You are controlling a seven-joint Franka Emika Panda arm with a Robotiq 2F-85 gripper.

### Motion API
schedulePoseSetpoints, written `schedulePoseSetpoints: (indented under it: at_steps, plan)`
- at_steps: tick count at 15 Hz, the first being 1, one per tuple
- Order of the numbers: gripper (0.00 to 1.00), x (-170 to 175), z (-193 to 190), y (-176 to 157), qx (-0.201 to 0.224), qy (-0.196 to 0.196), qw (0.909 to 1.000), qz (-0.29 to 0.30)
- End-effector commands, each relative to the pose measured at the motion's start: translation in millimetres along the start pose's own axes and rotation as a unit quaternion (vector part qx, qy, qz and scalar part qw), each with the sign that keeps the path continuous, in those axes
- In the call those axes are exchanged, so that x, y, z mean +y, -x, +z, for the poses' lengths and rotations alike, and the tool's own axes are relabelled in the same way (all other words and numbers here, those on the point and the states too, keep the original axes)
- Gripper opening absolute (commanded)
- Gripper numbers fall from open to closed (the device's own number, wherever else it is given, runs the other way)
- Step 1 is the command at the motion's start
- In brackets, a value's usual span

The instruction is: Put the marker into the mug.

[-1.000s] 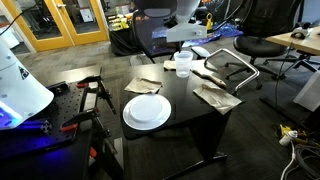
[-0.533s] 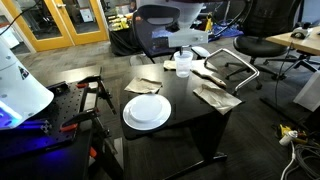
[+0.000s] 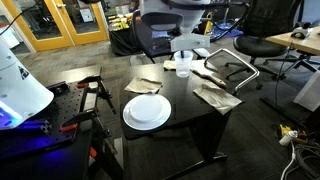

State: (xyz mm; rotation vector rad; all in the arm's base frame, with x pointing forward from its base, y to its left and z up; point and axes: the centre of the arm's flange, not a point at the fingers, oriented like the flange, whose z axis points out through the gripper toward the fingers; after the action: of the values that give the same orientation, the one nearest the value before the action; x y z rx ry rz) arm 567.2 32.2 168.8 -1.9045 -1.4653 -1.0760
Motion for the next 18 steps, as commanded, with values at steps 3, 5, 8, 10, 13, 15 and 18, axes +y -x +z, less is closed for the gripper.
schedulePoseSetpoints:
  at_steps: [3, 5, 8, 10, 13, 15, 18]
  plan:
    - [0.03, 8, 10, 9, -0.006, -0.001, 1.0, 0.0]
    - [0.03, 9, 12, 13, -0.015, 0.004, 0.9999, 0.007]
    - [0.03, 11, 15, 20, -0.026, 0.006, 0.9996, 0.013]
    - [0.03, 12, 16, 24, -0.03, 0.006, 0.9994, 0.016]
    - [0.25, 14, 19, 26, -0.038, 0.007, 0.9991, 0.018]
    - [0.44, 15, 20, 25, -0.04, 0.007, 0.999, 0.018]
    - [0.67, 15, 19, 21, -0.042, 0.009, 0.999, 0.014]
